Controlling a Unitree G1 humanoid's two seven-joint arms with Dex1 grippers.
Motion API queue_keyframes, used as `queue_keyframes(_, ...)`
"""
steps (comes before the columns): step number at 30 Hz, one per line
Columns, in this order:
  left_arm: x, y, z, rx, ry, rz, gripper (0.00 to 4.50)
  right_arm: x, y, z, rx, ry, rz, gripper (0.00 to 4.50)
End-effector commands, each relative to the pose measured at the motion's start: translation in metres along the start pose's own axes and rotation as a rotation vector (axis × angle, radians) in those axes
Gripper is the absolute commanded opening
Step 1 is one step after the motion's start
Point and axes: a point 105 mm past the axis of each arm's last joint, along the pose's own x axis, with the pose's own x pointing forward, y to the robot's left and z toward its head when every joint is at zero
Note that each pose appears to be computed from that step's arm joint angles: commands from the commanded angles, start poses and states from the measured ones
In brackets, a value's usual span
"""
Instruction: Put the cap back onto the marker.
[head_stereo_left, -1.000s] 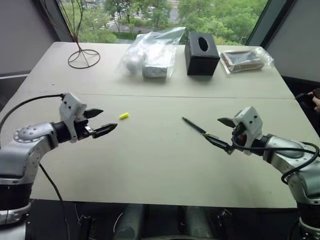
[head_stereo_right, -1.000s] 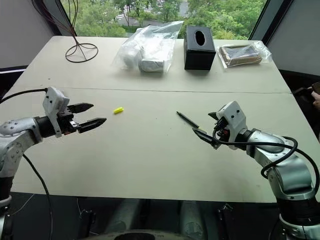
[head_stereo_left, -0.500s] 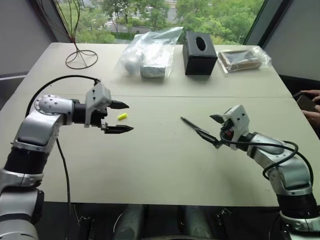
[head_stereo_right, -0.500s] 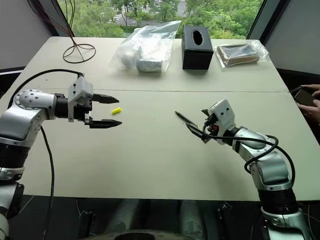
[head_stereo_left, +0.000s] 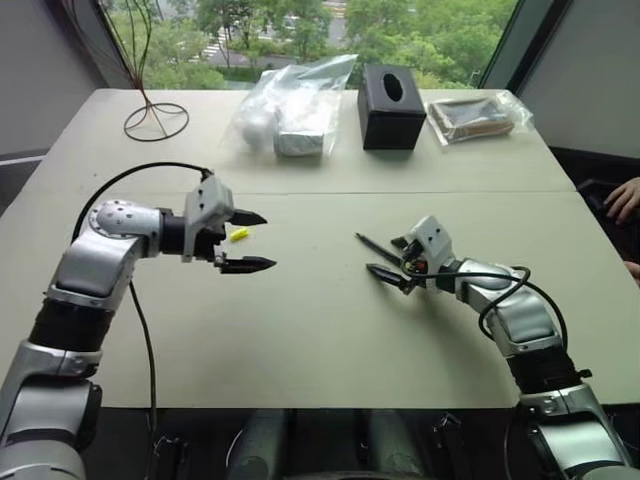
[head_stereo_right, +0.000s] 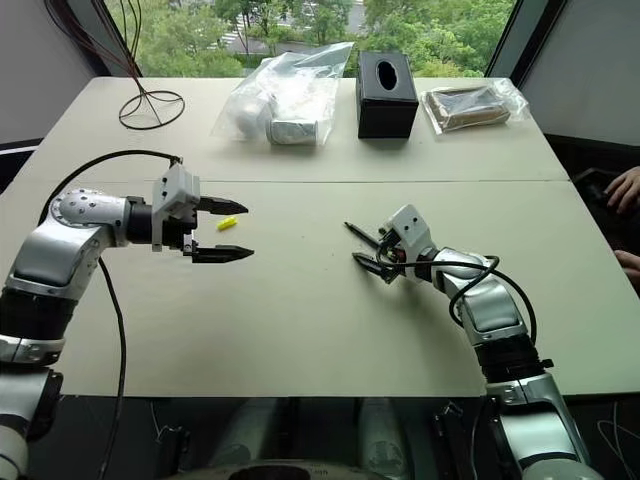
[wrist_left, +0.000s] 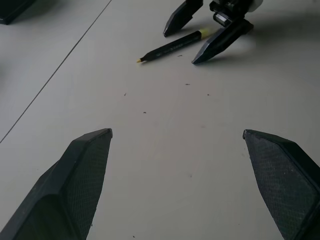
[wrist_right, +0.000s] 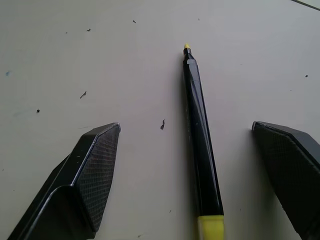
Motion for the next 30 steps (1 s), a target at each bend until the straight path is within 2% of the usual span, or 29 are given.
queue_keyframes(1,-0.009,0.005,0.011,0.037,-0.027,0.043,4.39,-0.001,-0.001,0.014,0.008,-0.05,0.027,4.38)
queue_keyframes(13,-0.005,0.006,0.007,0.025,-0.041,0.065,4.39,0.009,0.001,0.009,0.017,-0.049,0.03,4.38)
queue_keyframes(16,-0.005,0.006,0.007,0.026,-0.042,0.068,4.47,0.011,-0.001,0.006,0.02,-0.04,0.023,3.11)
queue_keyframes(21,-0.005,0.008,0.009,0.03,-0.048,0.083,4.47,0.012,-0.004,0.001,0.018,-0.017,0.008,0.44)
queue_keyframes(22,-0.005,0.008,0.01,0.03,-0.049,0.086,4.47,0.012,-0.005,0.001,0.015,-0.015,0.006,0.03)
queue_keyframes(27,-0.007,0.009,0.009,0.027,-0.047,0.099,4.47,0.012,-0.006,0.005,-0.023,-0.017,-0.007,0.03)
queue_keyframes(30,-0.011,0.012,0.006,0.026,-0.037,0.121,4.47,0.011,-0.007,0.018,-0.087,-0.033,-0.006,0.03)
